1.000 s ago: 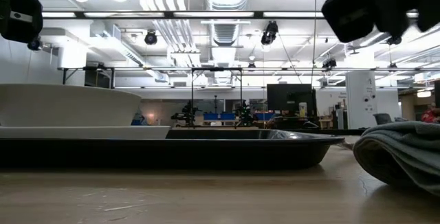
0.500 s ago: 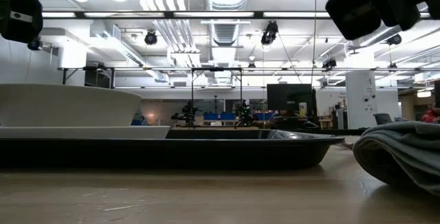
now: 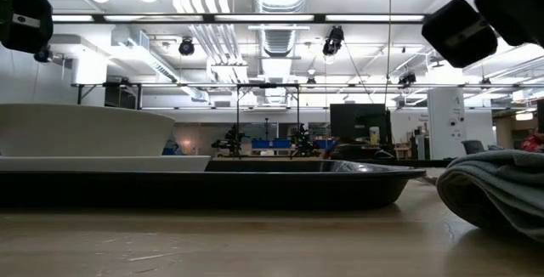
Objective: Set up tray
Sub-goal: Put the gray napkin on the black serving tray to the right of the white plate
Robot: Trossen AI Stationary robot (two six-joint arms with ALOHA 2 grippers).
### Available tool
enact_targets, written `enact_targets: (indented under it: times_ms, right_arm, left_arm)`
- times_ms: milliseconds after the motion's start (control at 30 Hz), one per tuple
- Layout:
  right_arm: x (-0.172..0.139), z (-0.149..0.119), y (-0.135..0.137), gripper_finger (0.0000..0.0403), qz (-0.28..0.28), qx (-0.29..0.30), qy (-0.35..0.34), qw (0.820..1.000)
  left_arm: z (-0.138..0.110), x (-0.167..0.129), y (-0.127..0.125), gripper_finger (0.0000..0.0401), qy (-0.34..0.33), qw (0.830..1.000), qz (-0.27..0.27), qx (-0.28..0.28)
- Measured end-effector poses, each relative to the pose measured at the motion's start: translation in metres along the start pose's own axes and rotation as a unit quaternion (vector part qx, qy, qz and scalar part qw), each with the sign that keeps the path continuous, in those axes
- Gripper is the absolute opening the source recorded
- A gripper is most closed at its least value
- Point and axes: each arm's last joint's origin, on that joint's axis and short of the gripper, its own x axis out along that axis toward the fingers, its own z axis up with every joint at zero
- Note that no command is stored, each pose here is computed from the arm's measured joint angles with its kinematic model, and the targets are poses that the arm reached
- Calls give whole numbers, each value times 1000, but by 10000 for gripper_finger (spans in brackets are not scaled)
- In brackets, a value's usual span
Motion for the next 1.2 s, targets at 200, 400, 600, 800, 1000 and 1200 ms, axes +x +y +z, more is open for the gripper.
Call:
enact_targets:
  times_ms: [200,400,600,800,1000,1200]
  right_arm:
    - [6,-14,5,68,-36,-58,15,998]
    - [13,-48,48,68,-240,-235,-10,942]
    - [10,-58,74,68,-249,-267,-38,930]
    - [20,-68,76,68,-282,-300,-21,911]
    - [41,-74,76,68,-292,-315,-9,903]
    - [58,-83,71,68,-301,-321,22,898]
  left_arm:
    - [0,0,0,255,0,1000,0,0]
    - [0,0,0,255,0,1000,0,0]
    - [0,0,0,255,0,1000,0,0]
    - [0,0,0,255,0,1000,0,0]
    - [0,0,0,255,0,1000,0,0]
    - [0,0,0,255,0,1000,0,0]
